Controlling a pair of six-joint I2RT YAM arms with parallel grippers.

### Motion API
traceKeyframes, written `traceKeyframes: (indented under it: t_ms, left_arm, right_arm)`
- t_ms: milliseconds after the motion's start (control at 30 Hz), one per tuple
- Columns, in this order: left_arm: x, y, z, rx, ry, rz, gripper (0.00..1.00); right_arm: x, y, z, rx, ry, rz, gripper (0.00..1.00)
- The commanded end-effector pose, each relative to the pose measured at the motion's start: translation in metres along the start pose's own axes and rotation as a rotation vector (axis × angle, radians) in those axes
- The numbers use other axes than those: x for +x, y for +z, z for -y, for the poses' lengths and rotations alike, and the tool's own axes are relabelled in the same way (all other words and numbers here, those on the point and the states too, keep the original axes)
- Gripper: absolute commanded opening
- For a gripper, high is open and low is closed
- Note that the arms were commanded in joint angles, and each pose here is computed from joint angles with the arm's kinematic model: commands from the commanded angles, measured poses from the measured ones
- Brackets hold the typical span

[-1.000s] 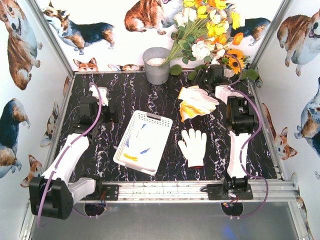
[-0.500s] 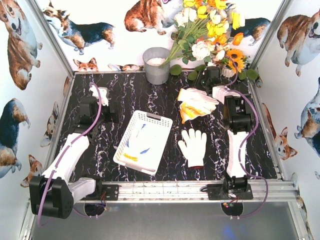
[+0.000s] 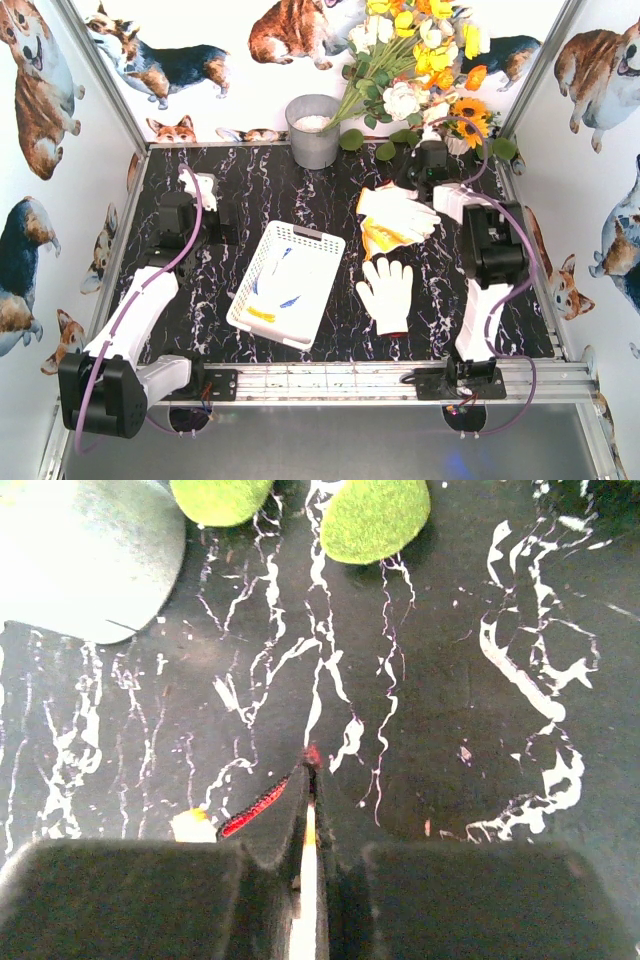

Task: Put the gloves into the storage basket
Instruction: Pick up the glove from the center of the board, then place the glove on the glove.

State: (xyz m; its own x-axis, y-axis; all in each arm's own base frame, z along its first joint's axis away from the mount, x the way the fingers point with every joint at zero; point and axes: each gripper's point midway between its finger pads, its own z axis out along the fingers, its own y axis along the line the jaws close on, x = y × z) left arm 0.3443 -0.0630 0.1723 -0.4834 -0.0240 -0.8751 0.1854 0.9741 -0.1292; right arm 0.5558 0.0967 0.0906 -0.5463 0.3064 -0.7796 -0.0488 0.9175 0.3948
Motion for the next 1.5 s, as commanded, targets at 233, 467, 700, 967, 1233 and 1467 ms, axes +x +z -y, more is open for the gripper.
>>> traceKeyframes:
  t_ms: [233,467,700,967,1233,1467]
  left_arm:
    - [-0.017,-0.005,0.001,0.014,-0.010,0.067,1.00]
    - [-0.019,-0.006,0.002,0.020,-0.011,0.073,1.00]
    - [-0.025,-0.012,0.007,0.045,0.000,0.097,1.00]
    - [-0.056,-0.037,0.039,0.166,-0.013,0.138,0.99]
    - [-0.072,-0.060,0.136,0.385,-0.049,0.179,0.98]
    - [-0.061,-0.076,0.232,0.579,-0.098,0.171,0.97]
  right_arm:
    - [-0.082,-0.076,-0.032,-0.009,-0.037,0.276,0.00]
    - [-0.126,-0.129,-0.046,0.010,-0.055,0.408,0.00]
    - [-0.159,-0.186,-0.062,0.019,-0.076,0.479,0.00]
    - [-0.149,-0.257,-0.088,-0.035,-0.013,0.396,0.00]
    - [-0.080,-0.309,-0.094,-0.064,0.046,0.199,0.00]
    - [-0.020,-0.338,-0.100,-0.102,0.163,0.038,0.00]
